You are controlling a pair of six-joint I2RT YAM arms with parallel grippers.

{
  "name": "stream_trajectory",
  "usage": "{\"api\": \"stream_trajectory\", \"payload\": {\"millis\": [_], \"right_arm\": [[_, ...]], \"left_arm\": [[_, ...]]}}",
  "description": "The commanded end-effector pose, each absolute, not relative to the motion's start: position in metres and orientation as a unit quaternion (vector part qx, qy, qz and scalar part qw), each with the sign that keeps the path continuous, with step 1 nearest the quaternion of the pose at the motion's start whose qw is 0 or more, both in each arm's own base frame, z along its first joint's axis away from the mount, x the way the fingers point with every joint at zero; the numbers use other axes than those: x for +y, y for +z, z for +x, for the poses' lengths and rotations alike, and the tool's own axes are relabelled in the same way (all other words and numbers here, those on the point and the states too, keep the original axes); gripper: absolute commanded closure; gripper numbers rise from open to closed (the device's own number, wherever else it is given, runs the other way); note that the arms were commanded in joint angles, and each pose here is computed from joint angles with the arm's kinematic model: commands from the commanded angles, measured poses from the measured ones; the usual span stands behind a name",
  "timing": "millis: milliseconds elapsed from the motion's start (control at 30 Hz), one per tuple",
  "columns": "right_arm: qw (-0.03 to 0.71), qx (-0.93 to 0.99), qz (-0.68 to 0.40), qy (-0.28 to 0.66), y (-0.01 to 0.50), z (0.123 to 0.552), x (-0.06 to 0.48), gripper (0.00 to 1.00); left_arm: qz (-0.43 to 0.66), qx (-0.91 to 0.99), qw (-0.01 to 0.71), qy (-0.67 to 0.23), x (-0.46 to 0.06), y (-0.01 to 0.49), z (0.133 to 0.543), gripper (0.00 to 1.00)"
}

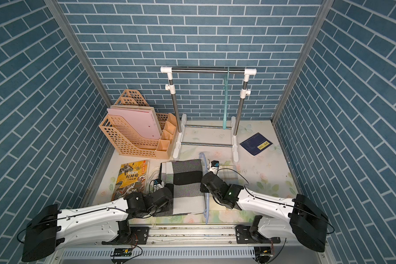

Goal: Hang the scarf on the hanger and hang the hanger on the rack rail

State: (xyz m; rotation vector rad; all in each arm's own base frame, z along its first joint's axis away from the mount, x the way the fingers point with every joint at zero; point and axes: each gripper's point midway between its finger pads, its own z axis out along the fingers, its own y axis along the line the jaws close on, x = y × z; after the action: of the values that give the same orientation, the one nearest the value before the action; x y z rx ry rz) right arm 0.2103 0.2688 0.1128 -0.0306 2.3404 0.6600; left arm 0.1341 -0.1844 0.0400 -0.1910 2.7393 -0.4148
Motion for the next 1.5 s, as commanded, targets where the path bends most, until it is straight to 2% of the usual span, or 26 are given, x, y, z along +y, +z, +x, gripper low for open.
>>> {"api": "stream_trajectory", "payload": {"millis": [0,33,400,700,967,1133,1167,1200,1233,1267,1300,1400,1467], "right_arm": [[0.347,0.909,-0.024,0.23,0.104,0.21,0.259,1.0],[0.349,0.909,-0.023,0.229,0.105,0.21,0.258,1.0],[0.35,0.917,-0.013,0.192,0.102,0.214,0.243,1.0],[0.341,0.921,-0.003,0.186,0.098,0.214,0.243,1.0],[0.329,0.925,-0.019,0.188,0.097,0.211,0.249,1.0],[0.331,0.927,-0.039,0.171,0.101,0.212,0.248,1.0],[0.33,0.928,-0.044,0.17,0.101,0.212,0.249,1.0],[0.327,0.929,-0.048,0.169,0.1,0.211,0.25,1.0],[0.323,0.93,-0.053,0.169,0.099,0.211,0.251,1.0],[0.318,0.931,-0.058,0.17,0.097,0.21,0.253,1.0],[0.318,0.931,-0.059,0.17,0.097,0.21,0.254,1.0],[0.316,0.93,-0.062,0.175,0.097,0.209,0.257,1.0],[0.316,0.929,-0.064,0.179,0.098,0.209,0.259,1.0]], "left_arm": [[-0.069,0.971,0.185,-0.138,-0.181,0.036,0.134,0.8],[-0.074,0.971,0.19,-0.127,-0.176,0.037,0.135,1.0],[-0.202,0.931,0.288,-0.097,-0.107,0.097,0.149,1.0],[-0.265,0.903,0.335,-0.042,-0.059,0.115,0.149,1.0],[-0.255,0.924,0.28,-0.044,-0.079,0.06,0.141,1.0],[-0.24,0.936,0.246,-0.074,-0.093,0.043,0.133,1.0],[-0.236,0.937,0.246,-0.076,-0.094,0.044,0.133,0.93],[-0.232,0.938,0.247,-0.079,-0.095,0.046,0.134,0.81],[-0.226,0.938,0.249,-0.085,-0.098,0.051,0.135,0.73],[-0.218,0.938,0.255,-0.091,-0.1,0.059,0.138,0.6],[-0.213,0.936,0.263,-0.094,-0.102,0.068,0.14,0.52],[-0.199,0.929,0.295,-0.1,-0.106,0.101,0.151,0.37],[-0.183,0.923,0.323,-0.102,-0.108,0.122,0.161,0.33]]}}
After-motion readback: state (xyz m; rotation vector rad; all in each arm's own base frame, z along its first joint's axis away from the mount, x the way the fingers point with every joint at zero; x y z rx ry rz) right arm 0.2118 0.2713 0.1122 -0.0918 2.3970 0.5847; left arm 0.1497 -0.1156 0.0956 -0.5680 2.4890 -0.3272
